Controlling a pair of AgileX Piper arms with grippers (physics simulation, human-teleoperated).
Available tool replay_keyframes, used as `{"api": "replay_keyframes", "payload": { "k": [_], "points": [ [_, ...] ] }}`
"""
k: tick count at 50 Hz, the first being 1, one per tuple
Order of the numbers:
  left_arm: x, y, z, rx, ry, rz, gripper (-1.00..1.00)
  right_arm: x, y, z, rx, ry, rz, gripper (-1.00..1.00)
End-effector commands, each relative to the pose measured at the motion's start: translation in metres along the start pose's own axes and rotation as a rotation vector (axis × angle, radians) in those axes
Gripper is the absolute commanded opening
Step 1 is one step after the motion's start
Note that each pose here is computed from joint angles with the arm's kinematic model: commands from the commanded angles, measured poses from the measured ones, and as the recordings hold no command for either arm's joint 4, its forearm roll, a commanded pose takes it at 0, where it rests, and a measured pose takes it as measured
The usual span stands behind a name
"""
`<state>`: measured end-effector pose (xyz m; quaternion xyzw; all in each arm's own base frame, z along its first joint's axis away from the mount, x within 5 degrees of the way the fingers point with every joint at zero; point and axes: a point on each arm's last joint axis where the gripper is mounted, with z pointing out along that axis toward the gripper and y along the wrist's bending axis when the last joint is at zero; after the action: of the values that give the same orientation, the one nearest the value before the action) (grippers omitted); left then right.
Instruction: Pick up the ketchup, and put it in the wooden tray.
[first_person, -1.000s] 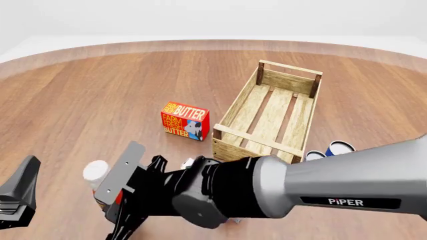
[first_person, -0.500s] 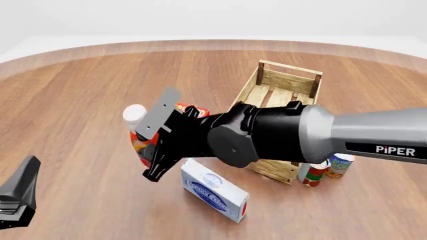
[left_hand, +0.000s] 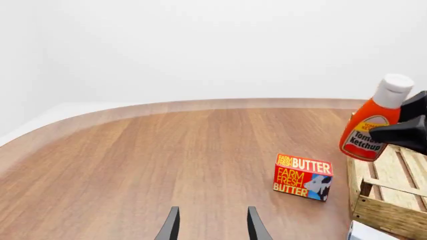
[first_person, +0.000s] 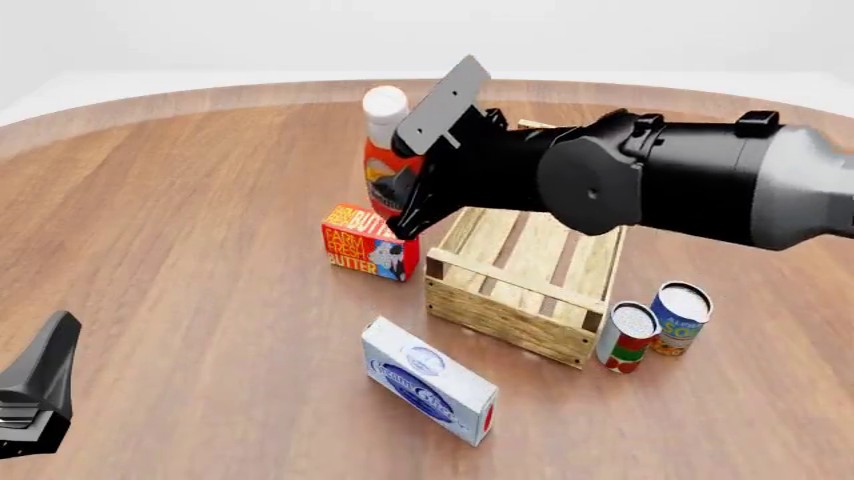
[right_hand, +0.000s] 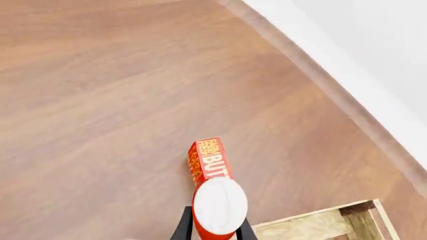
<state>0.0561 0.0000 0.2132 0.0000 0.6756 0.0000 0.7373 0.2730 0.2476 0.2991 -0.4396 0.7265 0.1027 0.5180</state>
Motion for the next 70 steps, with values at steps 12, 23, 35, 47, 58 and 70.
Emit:
{"api": "replay_keyframes", "payload": {
  "k": [12,23,35,47,58,70],
  "points": [
    [0.0,0.0,0.0,0.0,0.0,0.0,1.0,0.034,-0.081,-0.02,0.22,0.056,0.084,-1.0],
    [0.0,0.0,0.0,0.0,0.0,0.0,1.0,0.063,-0.111,-0.019,0.294,0.12,0.155,-1.0],
    [0.0,0.0,0.0,0.0,0.0,0.0,1.0,0.082,-0.138,-0.012,0.346,0.171,0.217,-1.0],
    [0.0,0.0,0.0,0.0,0.0,0.0,1.0,0.103,-0.15,0.012,0.356,0.207,0.266,-1.0],
    [0.0,0.0,0.0,0.0,0.0,0.0,1.0,0.126,-0.15,0.03,0.346,0.25,0.299,-1.0],
    [0.0,0.0,0.0,0.0,0.0,0.0,1.0,0.142,-0.147,0.039,0.338,0.281,0.315,-1.0]
  ]
}}
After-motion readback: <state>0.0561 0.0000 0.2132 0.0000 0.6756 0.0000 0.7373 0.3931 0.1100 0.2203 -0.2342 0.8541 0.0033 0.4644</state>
